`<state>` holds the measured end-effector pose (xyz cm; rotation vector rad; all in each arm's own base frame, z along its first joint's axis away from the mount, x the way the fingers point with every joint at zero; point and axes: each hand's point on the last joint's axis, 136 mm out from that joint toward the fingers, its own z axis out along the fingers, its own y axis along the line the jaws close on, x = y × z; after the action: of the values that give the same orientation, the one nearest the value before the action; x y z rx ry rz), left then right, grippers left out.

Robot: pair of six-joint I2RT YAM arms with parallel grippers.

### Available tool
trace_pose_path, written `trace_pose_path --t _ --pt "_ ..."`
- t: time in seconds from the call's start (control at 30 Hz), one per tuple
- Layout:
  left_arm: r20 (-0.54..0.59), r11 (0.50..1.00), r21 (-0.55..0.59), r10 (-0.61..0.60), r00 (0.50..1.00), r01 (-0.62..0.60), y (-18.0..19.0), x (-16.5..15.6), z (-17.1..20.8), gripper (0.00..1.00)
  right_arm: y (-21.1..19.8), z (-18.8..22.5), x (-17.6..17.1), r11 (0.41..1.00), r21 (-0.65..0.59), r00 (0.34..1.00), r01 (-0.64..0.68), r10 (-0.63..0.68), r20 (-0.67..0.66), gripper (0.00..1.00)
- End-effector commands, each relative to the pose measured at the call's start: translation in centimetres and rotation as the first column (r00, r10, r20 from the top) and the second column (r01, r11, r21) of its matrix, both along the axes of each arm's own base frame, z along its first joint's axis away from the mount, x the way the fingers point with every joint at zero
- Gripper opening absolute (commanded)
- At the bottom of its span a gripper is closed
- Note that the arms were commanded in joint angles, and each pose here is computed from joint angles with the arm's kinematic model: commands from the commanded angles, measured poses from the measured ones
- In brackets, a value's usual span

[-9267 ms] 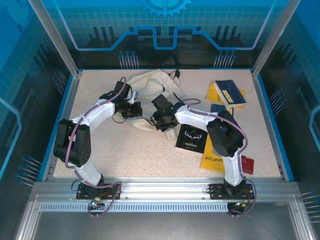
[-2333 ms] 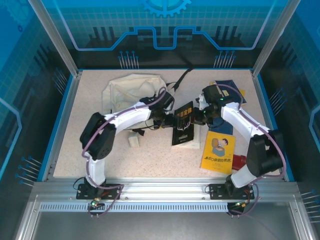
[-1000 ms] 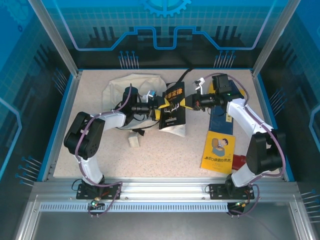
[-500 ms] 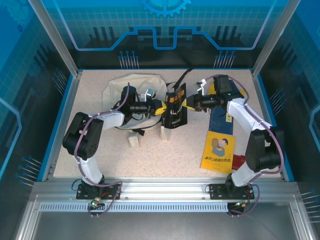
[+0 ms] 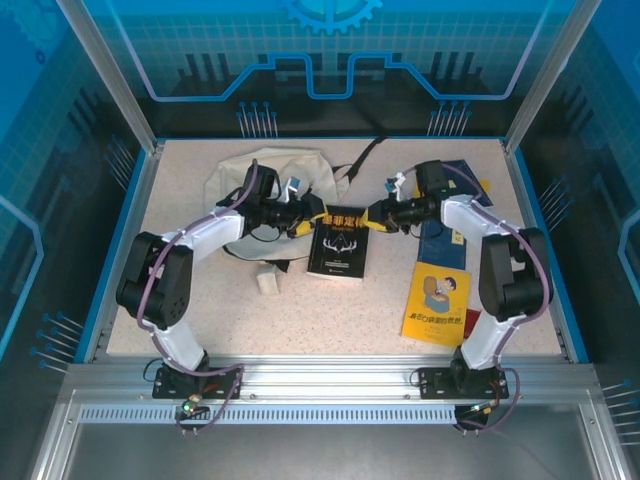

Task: Pack the student bag

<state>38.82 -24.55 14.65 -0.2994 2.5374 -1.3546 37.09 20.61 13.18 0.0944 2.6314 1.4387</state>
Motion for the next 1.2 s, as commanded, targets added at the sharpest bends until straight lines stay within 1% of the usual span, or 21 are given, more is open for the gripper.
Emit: trace_pose_path --t 0.0,0.03,0.1,0.17,0.2,0.23,0.33,0.5,0.6,0.8,0.87,1.03,1.1,1.17 --pt "0.026 0.975 0.218 0.029 0.999 -0.034 3.0 -0.4 -0.5 0.73 1.0 -2.2 0.9 0.998 -0.059 1.000 -0.004 0.003 -0.019 0.23" --pt "0.016 0.969 0.244 0.032 0.999 -0.035 3.3 -0.5 -1.1 0.73 0.9 -2.9 1.0 0.996 -0.091 1.000 0.001 -0.003 -0.027 0.27" --pt "-0.012 0.959 0.282 0.036 0.999 -0.031 3.7 -0.7 -2.4 0.73 0.5 -4.5 1.2 0.982 -0.187 0.999 0.010 -0.016 -0.031 0.42" --pt "-0.030 0.961 0.278 0.021 0.999 -0.011 3.3 -0.8 -3.0 0.72 -0.2 -5.7 1.0 0.954 -0.300 0.999 0.018 -0.029 -0.032 0.54" --pt "-0.037 0.961 0.278 0.010 0.999 0.000 3.1 -0.9 -3.3 0.72 -0.3 -6.2 0.9 0.939 -0.343 0.999 0.015 -0.027 -0.031 0.58" --pt "-0.044 0.960 0.281 0.000 0.999 0.013 2.8 -0.9 -3.6 0.71 -0.3 -6.6 0.8 0.931 -0.364 0.999 0.012 -0.025 -0.033 0.59" --pt "-0.062 0.955 0.295 -0.021 0.998 0.039 2.1 -0.7 -4.5 0.69 -0.2 -7.7 0.4 0.908 -0.419 0.998 0.000 -0.024 -0.051 0.60" --pt "-0.113 0.955 0.285 -0.048 0.992 0.079 0.9 -0.4 -6.2 0.65 -0.1 -9.2 0.1 0.889 -0.459 0.996 -0.007 -0.033 -0.080 0.61" --pt "-0.132 0.955 0.279 -0.067 0.989 0.102 0.2 -0.2 -7.0 0.64 -0.4 -9.7 0.0 0.862 -0.506 0.996 -0.014 -0.032 -0.081 0.62" --pt "-0.156 0.956 0.266 -0.086 0.984 0.126 -0.7 0.1 -8.0 0.63 0.0 -10.4 -0.1 0.854 -0.519 0.995 -0.032 -0.024 -0.100 0.64" --pt "-0.164 0.957 0.258 -0.090 0.982 0.131 -0.9 0.2 -8.3 0.62 0.4 -10.6 -0.2 0.866 -0.498 0.994 -0.041 -0.013 -0.105 0.63" --pt "-0.215 0.950 0.280 -0.077 0.974 0.137 -0.6 0.0 -9.9 0.61 2.1 -10.5 0.1 0.902 -0.424 0.994 -0.079 0.038 -0.103 0.55" --pt "-0.226 0.956 0.257 -0.085 0.970 0.144 -0.9 0.0 -10.0 0.61 2.6 -10.4 0.2 0.911 -0.402 0.993 -0.091 0.055 -0.101 0.52" --pt "-0.226 0.964 0.210 -0.113 0.968 0.161 -1.6 0.0 -9.7 0.61 3.3 -10.2 0.3 0.924 -0.366 0.992 -0.106 0.075 -0.098 0.50"
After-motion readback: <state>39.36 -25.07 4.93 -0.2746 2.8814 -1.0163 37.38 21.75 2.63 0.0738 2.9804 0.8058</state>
